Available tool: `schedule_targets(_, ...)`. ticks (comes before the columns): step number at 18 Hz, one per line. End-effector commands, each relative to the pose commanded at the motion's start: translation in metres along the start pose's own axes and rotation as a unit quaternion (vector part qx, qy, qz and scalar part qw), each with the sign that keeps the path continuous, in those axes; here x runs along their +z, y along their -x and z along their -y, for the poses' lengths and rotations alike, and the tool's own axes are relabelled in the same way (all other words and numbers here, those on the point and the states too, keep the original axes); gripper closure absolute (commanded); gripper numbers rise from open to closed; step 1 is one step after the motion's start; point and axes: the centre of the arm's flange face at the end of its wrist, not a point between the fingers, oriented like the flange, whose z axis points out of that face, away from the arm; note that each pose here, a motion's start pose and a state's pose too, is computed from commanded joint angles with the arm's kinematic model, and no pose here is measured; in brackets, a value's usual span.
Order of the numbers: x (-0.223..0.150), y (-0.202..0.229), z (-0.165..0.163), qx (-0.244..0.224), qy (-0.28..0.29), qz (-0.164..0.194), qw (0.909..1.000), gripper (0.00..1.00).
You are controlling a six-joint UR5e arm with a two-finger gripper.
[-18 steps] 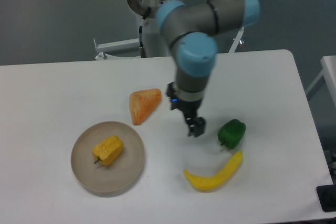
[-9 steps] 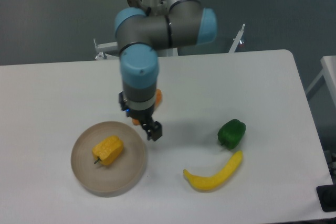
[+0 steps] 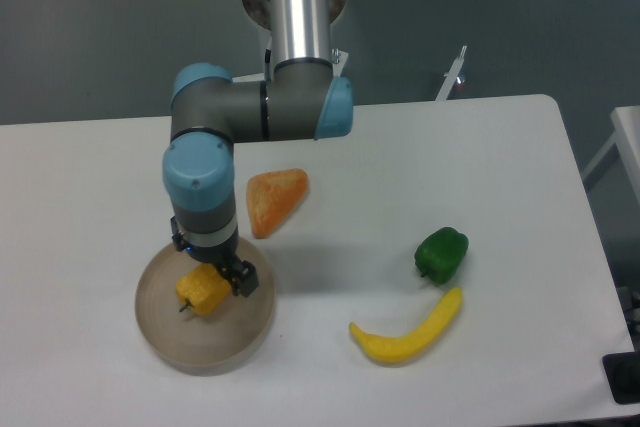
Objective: Pick up the yellow pepper from the plate
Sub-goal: 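Close the gripper around the yellow corn cob on the plate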
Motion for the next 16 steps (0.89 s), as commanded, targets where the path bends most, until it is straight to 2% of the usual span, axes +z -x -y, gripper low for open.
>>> schedule_targets(6, 0.020, 0.005, 0.003, -0.001, 0.003, 0.000, 1.0000, 0.00)
schedule_targets(8, 0.029, -0.005, 0.011, 0.002, 0.007, -0.002, 1.0000, 0.00)
schedule_targets(11, 0.038, -0.003, 0.013, -0.032, 0.009, -0.003, 0.9995, 0.00)
schedule_targets(13, 0.043, -0.001, 0.015, -0.029, 0.005, 0.001, 0.9996, 0.01)
schedule_targets(14, 0.043, -0.001, 0.015, -0.030, 0.004, 0.002, 0.9995, 0.17)
schedule_targets(16, 0.039, -0.002, 0.015, -0.029, 0.001, 0.003, 0.9996, 0.92)
